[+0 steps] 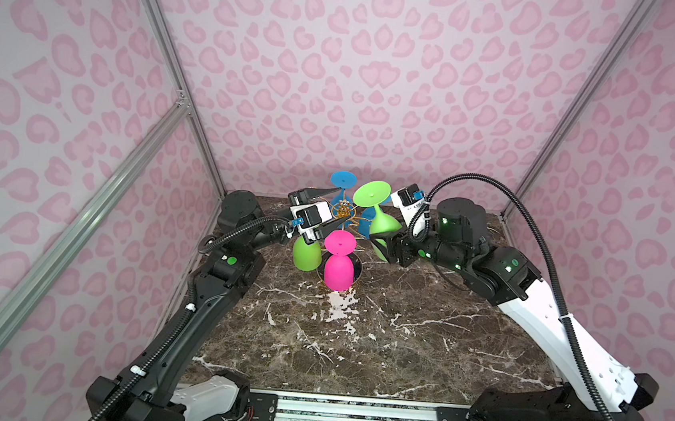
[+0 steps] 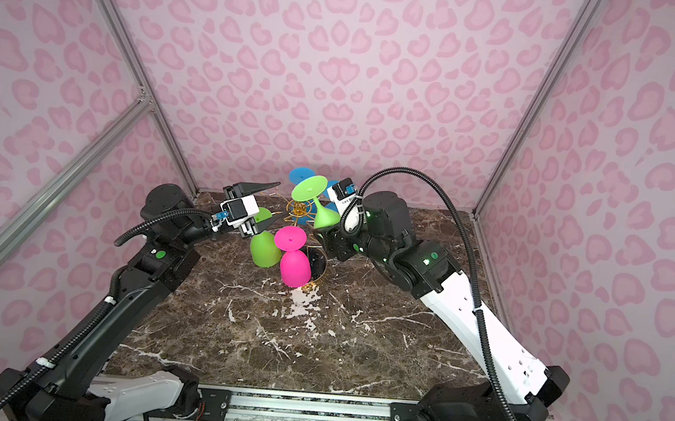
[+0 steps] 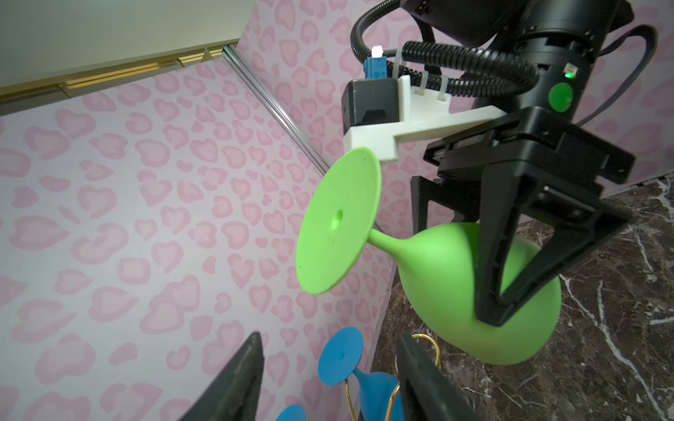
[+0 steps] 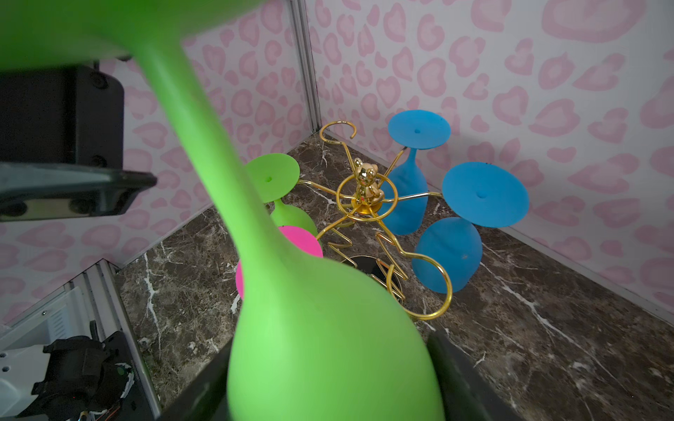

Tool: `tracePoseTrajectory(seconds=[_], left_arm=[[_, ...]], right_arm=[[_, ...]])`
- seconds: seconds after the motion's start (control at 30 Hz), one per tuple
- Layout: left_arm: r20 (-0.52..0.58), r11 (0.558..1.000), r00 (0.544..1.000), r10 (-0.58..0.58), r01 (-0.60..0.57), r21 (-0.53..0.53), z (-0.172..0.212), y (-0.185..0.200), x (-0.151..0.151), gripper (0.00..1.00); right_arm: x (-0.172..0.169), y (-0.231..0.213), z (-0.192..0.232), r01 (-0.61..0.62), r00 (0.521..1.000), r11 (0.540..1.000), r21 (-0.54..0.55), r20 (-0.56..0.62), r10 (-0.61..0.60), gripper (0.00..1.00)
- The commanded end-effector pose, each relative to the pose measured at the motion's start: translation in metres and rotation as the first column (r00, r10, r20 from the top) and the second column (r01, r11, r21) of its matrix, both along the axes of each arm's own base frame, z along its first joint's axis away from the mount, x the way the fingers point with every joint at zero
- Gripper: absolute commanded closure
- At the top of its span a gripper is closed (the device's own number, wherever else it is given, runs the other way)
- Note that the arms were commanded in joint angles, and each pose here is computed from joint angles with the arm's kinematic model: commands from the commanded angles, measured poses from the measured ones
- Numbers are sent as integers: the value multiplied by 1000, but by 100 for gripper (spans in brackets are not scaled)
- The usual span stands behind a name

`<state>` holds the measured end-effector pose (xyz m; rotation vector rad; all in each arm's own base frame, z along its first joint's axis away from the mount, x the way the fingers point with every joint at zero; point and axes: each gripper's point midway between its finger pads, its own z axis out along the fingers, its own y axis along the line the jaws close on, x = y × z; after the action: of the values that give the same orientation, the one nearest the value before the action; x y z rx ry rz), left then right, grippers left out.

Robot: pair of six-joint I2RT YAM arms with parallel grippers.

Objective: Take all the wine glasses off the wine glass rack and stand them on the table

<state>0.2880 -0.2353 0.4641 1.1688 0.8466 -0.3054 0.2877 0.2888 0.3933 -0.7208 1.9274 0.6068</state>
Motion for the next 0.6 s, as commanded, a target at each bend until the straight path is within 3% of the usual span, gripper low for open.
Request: tracePoseTrajectory(seconds=[0.0, 0.57], left_arm=[[62, 1000, 998, 12, -12, 3, 6, 0, 0, 42], [87, 1000, 996, -20, 18, 19, 9, -6, -2, 55]], right_arm=[[-2, 7, 1, -29, 999, 999, 29, -20, 30, 51], [-11, 26, -10, -105, 990, 993, 61, -89, 110, 55]])
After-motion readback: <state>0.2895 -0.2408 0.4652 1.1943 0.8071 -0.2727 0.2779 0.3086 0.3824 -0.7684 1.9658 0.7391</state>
